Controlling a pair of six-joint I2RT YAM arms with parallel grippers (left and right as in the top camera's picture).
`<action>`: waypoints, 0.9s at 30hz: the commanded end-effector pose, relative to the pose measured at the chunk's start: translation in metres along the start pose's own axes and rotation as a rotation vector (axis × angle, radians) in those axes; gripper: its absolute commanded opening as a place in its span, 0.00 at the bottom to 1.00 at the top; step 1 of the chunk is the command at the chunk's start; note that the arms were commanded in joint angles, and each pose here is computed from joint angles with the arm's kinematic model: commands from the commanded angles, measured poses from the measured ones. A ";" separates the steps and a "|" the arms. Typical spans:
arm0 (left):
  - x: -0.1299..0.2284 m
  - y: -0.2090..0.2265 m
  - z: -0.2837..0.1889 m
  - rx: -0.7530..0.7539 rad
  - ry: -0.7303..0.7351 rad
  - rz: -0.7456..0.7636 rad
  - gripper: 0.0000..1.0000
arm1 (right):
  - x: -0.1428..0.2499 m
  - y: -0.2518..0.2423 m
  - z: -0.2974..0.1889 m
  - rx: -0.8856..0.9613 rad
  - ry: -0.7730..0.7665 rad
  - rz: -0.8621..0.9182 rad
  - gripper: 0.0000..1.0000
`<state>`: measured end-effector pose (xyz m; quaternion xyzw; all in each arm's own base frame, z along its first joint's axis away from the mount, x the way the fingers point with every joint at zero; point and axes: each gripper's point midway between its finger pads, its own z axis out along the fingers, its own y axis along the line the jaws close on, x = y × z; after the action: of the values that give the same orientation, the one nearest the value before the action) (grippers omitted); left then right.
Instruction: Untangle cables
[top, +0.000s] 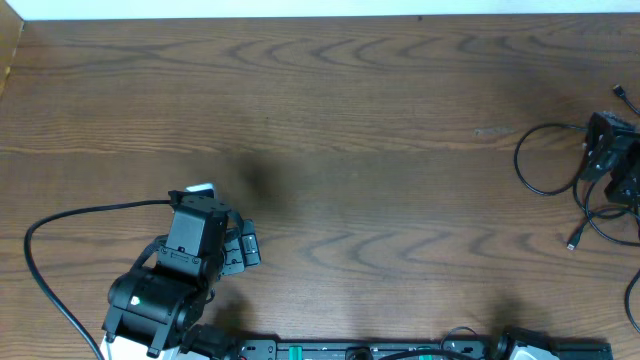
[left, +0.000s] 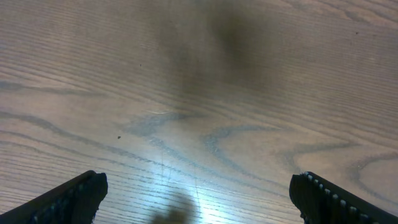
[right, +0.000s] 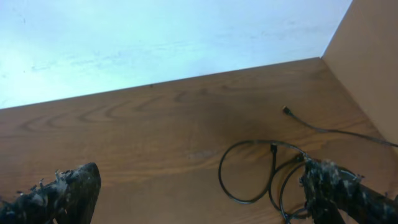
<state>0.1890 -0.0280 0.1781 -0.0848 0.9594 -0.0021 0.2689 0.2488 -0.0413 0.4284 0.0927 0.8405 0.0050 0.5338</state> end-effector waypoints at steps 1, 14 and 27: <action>-0.005 0.000 -0.004 -0.002 -0.016 0.003 0.98 | 0.002 0.001 -0.002 -0.003 0.008 -0.009 0.99; -0.005 0.000 -0.004 -0.002 -0.016 0.003 0.98 | 0.008 0.016 0.008 -0.069 -0.072 -0.017 0.99; -0.005 0.000 -0.004 -0.002 -0.016 0.003 0.98 | 0.057 0.035 0.048 -0.233 -0.282 0.104 0.99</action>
<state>0.1890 -0.0280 0.1781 -0.0848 0.9594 -0.0021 0.2689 0.2777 -0.0113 0.3688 0.0652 0.7554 0.0818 0.6468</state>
